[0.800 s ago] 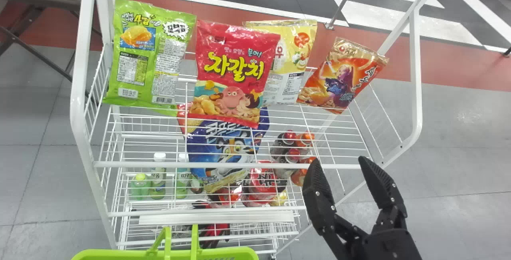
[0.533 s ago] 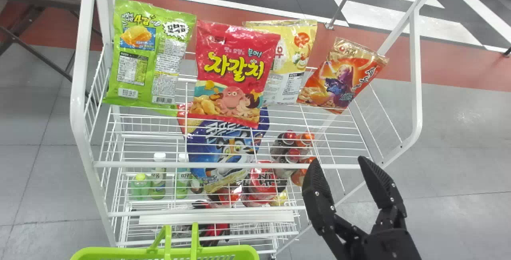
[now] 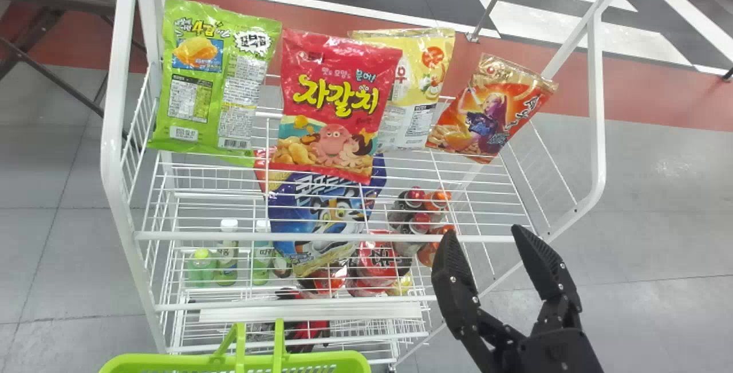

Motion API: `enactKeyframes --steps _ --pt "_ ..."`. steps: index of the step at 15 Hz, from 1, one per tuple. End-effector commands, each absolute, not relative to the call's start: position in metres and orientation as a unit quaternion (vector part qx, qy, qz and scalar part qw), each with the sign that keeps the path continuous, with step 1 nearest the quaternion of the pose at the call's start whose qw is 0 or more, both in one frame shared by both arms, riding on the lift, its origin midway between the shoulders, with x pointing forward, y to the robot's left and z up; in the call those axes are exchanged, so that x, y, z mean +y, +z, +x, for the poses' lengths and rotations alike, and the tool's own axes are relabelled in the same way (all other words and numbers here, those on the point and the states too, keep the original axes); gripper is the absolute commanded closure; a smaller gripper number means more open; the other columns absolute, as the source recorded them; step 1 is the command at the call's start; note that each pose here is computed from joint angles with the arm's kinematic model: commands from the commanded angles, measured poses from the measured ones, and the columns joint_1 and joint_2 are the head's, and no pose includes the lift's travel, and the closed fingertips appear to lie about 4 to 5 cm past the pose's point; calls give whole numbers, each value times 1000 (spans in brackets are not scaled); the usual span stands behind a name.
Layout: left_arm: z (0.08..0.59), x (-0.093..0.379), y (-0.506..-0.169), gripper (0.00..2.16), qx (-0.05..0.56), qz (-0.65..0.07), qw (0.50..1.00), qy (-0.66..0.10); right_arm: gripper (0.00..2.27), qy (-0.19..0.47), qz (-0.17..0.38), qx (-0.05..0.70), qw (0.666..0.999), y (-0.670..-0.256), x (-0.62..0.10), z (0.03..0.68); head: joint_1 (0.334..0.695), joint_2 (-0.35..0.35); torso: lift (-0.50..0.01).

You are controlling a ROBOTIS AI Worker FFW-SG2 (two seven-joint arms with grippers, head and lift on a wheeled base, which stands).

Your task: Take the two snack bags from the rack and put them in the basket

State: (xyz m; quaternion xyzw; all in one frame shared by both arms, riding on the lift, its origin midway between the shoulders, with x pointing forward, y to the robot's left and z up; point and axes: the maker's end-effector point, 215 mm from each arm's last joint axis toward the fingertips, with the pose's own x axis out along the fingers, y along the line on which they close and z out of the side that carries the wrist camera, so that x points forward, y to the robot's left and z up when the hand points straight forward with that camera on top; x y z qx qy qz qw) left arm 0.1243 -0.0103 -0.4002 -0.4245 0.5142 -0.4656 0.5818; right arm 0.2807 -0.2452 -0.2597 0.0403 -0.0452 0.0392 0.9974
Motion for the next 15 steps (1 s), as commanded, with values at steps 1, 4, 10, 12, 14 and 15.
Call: enactKeyframes --steps 1,4,10,12,14,15 --pt "124 -13 -397 1521 510 -430 580 -467 164 41 39 -46 997 -259 -244 282 695 -350 -8" --pt "120 -14 -399 1521 514 -435 575 -465 164 48 40 -54 997 -265 -233 294 695 -350 -8" --pt "118 -14 -400 1521 515 -438 571 -465 167 83 45 0 996 -309 -193 362 695 -350 -8" --pt "116 -15 -402 1521 519 -435 571 -464 167 94 56 -14 994 -309 -174 386 695 -350 -8" --pt "115 -19 -403 1521 521 -429 571 -468 167 112 55 -21 992 -312 -152 411 695 -350 -8" --pt "116 -20 -403 1521 521 -426 572 -469 167 120 55 -12 991 -317 -143 422 695 -350 -8"
